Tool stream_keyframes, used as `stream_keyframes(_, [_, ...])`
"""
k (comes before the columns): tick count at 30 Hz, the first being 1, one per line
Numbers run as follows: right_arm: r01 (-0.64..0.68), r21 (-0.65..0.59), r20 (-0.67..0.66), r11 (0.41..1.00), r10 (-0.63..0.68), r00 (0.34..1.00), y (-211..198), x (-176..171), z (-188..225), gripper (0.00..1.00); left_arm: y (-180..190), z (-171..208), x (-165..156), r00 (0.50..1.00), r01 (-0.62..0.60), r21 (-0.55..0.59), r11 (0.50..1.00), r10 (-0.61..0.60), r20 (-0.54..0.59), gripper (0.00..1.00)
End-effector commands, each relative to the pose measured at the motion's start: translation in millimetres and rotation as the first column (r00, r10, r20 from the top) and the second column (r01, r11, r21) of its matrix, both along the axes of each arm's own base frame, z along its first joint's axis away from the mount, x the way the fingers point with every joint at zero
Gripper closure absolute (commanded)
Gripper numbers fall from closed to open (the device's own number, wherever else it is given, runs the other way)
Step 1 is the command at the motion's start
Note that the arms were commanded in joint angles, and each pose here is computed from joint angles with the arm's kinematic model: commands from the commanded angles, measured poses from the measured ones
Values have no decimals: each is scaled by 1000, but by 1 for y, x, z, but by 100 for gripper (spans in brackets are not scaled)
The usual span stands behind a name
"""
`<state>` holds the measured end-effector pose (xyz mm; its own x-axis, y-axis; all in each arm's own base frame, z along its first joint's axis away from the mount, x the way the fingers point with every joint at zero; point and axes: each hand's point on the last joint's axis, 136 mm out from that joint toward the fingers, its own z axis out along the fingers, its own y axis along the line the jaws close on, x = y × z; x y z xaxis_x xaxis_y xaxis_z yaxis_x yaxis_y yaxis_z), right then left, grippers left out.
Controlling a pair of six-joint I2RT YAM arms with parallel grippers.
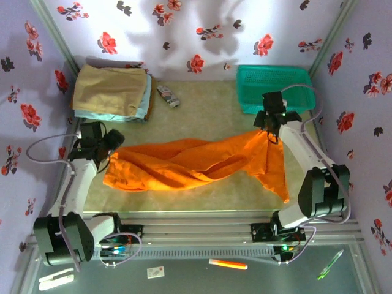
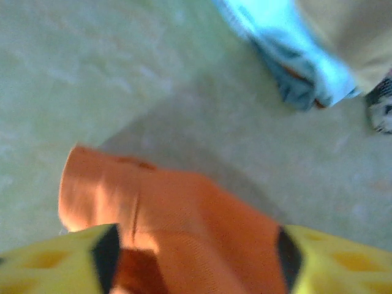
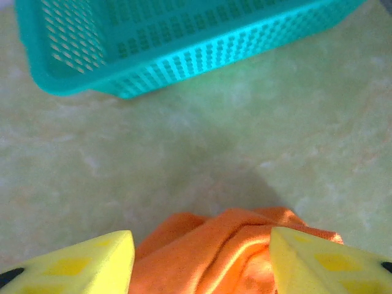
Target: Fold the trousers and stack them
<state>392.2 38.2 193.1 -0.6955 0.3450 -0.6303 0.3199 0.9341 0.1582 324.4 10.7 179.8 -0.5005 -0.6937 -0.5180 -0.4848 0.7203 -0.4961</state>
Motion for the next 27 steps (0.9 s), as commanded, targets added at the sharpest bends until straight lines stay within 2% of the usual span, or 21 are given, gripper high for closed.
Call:
stream_keyframes(1, [-40, 52, 117, 998, 33, 993, 12, -23, 39, 36, -8, 25, -21, 998, 35, -21, 999, -34, 44, 0])
stream_keyframes(3, [-77, 75, 100, 994, 69, 993, 20, -50, 26, 33, -11, 15, -49, 999, 40, -27, 999, -40, 10, 0])
stream_keyframes(6, [-114, 141, 57, 983, 107, 993, 26, -89, -8, 26, -27, -13, -87, 997, 62, -95, 994, -65, -33, 1])
stream_keyframes(8, [-117, 162, 16, 980, 116, 993, 26, -109, -28, 22, -41, -27, -103, 993, 110, -131, 985, -116, -36, 1])
stream_keyframes(11, [-126, 168, -2, 978, 129, 992, 26, -116, -40, 22, -39, -42, -111, 992, 106, -109, 988, -112, -57, 1])
stream_keyframes(16, [-129, 213, 29, 968, 126, 992, 36, -86, -32, 23, -38, -46, -82, 993, 91, -108, 990, -98, -63, 2])
stream_keyframes(19, [-79, 214, 1, 974, 80, 997, 32, -62, -38, 22, -39, -51, -62, 991, 102, -99, 990, -109, -77, 2])
stream_keyframes(23, [-43, 260, -9, 965, 47, 999, 34, -30, -43, 25, -20, -47, -39, 994, 41, -44, 998, -45, -96, 1])
stream_keyframes(27, [-76, 344, 3, 936, 80, 997, 59, -5, -42, 27, 1, -42, -14, 994, -32, -1, 999, 32, -108, 0])
